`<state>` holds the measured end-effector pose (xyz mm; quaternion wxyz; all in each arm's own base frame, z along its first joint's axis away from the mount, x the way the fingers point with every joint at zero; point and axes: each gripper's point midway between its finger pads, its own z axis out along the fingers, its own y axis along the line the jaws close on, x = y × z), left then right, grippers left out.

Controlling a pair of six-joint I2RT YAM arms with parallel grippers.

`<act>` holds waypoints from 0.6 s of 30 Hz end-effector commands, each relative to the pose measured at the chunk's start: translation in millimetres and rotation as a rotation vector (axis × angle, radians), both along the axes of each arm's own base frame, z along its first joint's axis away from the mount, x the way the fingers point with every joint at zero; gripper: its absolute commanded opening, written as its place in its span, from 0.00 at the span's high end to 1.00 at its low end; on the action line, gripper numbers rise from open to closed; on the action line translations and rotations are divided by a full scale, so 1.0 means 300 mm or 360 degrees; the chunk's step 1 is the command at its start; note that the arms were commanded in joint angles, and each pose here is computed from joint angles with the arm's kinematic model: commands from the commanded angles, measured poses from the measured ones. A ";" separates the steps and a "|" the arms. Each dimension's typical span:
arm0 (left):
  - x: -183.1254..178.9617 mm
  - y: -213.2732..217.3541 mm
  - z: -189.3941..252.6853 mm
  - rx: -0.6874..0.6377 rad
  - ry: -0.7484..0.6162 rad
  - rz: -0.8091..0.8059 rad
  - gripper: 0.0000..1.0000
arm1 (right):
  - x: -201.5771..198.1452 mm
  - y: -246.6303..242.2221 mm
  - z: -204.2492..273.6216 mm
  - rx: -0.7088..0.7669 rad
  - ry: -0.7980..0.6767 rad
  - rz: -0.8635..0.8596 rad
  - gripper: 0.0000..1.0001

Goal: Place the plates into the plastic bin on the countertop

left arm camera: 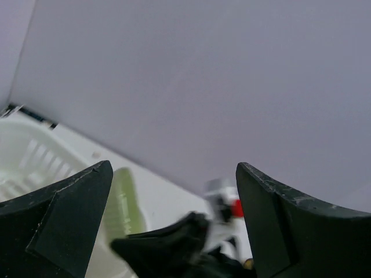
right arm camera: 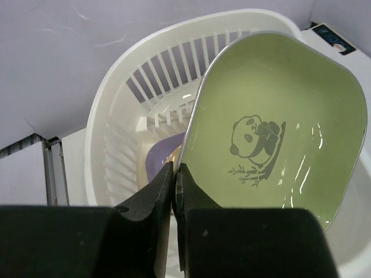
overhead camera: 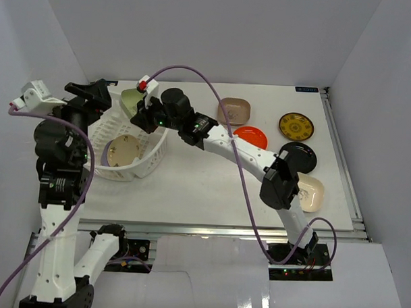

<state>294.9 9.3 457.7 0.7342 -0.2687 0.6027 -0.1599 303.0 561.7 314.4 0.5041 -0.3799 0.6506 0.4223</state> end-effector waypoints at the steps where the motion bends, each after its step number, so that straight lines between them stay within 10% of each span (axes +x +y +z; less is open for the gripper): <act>1: -0.095 -0.058 0.167 0.0088 -0.0220 -0.0115 0.02 | -0.054 0.123 0.037 0.0113 -0.0117 0.0201 0.92; 7: -0.088 -0.181 0.158 0.0171 -0.0255 -0.0405 0.02 | -0.116 0.261 -0.095 0.0029 -0.0232 0.0271 0.88; 12: -0.095 -0.205 0.141 0.0148 -0.0253 -0.0473 0.02 | -0.180 0.304 -0.183 -0.0077 -0.0334 0.0277 0.31; 18: -0.105 -0.204 0.204 0.0159 -0.0282 -0.0470 0.02 | -0.183 0.169 0.084 0.0134 -0.0331 0.0209 0.27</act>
